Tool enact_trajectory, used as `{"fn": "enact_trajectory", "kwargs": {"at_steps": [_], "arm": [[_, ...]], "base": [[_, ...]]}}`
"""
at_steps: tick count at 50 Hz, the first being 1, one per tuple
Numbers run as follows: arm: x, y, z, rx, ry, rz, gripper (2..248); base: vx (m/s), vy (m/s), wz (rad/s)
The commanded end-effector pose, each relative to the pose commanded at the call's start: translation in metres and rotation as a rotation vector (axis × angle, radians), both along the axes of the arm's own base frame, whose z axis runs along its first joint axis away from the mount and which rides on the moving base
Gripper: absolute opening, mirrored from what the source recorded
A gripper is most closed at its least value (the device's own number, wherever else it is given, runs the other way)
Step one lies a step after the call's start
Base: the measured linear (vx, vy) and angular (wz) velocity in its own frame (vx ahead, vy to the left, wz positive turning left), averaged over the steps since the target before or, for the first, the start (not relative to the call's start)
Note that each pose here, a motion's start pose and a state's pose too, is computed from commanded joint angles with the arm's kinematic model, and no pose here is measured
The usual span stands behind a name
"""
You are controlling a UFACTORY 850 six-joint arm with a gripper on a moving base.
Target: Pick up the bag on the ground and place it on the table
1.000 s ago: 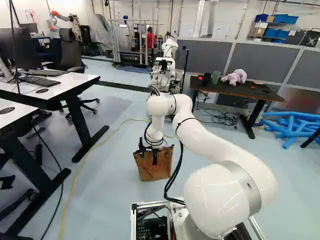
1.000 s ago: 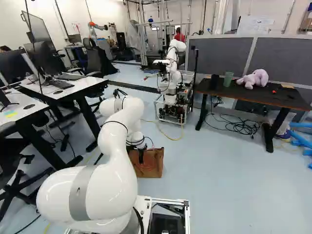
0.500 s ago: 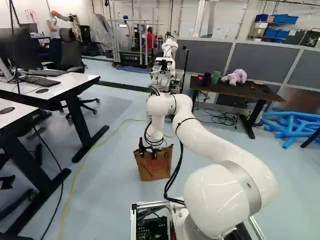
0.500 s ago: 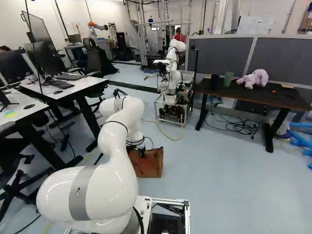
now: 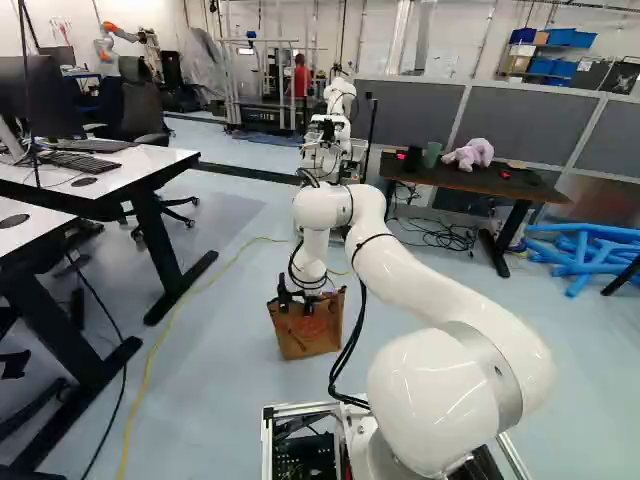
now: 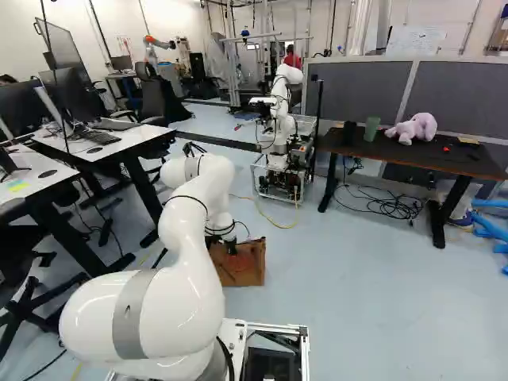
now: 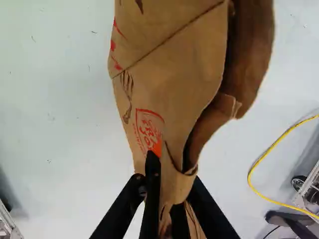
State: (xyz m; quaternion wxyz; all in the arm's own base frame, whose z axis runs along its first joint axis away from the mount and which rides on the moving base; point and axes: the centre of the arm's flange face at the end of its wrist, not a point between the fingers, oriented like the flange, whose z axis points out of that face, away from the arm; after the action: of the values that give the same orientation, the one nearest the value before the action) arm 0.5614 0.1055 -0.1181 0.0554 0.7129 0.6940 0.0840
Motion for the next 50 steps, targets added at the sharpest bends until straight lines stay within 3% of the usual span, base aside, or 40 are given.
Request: {"fn": "enact_trajectory", "kwargs": {"at_steps": [27, 50], "arm": [[-0.005, -0.002, 0.040, -0.002, 0.032, -0.074, 21], [-0.018, -0.003, 0.074, -0.004, 0.094, -0.156, 21]], "base": [[0.000, 0.000, 0.000], [0.000, 0.000, 0.000]]}}
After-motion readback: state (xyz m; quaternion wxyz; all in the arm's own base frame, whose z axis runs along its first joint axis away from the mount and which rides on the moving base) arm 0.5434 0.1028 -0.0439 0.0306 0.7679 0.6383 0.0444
